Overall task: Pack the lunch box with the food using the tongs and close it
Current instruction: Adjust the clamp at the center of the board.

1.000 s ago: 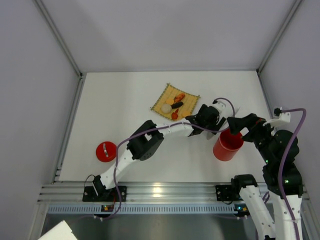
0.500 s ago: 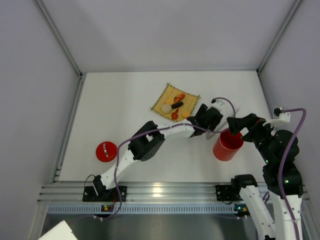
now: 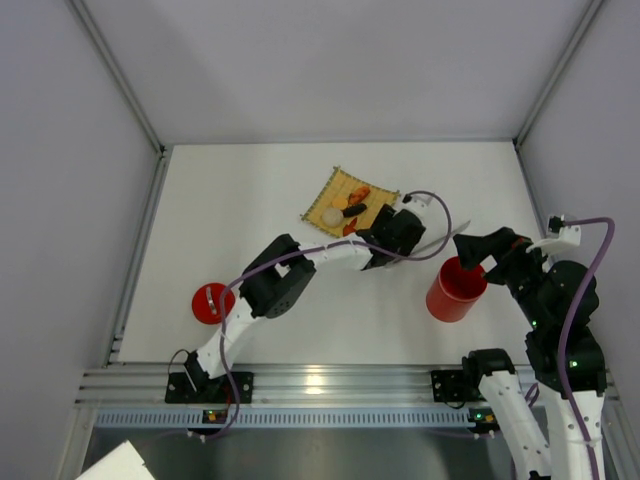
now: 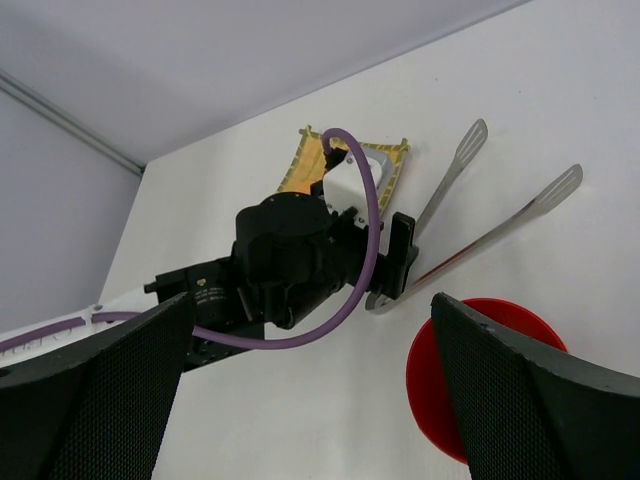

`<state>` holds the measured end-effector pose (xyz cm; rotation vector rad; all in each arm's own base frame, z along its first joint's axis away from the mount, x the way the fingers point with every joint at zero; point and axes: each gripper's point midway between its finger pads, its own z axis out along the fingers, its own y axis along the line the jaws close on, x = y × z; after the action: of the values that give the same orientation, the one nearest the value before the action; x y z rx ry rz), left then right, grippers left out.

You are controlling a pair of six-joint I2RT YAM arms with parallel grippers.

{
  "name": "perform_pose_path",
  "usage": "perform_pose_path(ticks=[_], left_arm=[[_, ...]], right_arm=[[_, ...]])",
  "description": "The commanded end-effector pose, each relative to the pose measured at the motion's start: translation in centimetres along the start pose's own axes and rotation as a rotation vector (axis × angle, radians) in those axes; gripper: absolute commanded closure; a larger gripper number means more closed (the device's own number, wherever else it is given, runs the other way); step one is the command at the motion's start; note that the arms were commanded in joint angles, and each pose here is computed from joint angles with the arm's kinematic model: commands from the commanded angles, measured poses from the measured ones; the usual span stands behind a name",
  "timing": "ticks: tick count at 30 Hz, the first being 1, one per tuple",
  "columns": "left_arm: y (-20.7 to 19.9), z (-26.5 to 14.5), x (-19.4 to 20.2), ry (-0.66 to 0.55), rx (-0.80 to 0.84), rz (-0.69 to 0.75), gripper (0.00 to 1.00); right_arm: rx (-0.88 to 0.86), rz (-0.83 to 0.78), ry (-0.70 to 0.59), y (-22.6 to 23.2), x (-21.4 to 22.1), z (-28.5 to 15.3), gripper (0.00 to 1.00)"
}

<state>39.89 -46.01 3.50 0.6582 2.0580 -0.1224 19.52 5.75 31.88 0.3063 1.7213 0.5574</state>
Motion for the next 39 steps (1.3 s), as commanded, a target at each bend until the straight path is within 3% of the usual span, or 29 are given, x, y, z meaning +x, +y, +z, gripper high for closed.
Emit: perform_pose_path(ticks=[1, 10, 23, 39], left_arm=[[-1.1, -2.0, -1.9, -0.049, 0.108, 0.026, 0.21], [-2.9, -3.7, -4.6, -0.158, 0.243, 0.008, 0.15], [-2.4, -4.7, -7.4, -0.225, 0.229, -0.034, 0.13], [-5.1, -3.8, -5.8, -0.170, 0.343, -0.032, 0.08]], right_arm=[[-0.002, 0.005, -0.023, 0.3, -0.7, -0.8, 0.01], [0.003, -0.004, -0.035, 0.5, -1.3, -1.0, 0.01], [0.004, -0.013, -0.043, 0.5, -1.6, -0.8, 0.01], [0.008, -0.023, -0.046, 0.6, -1.8, -1.3, 0.01]])
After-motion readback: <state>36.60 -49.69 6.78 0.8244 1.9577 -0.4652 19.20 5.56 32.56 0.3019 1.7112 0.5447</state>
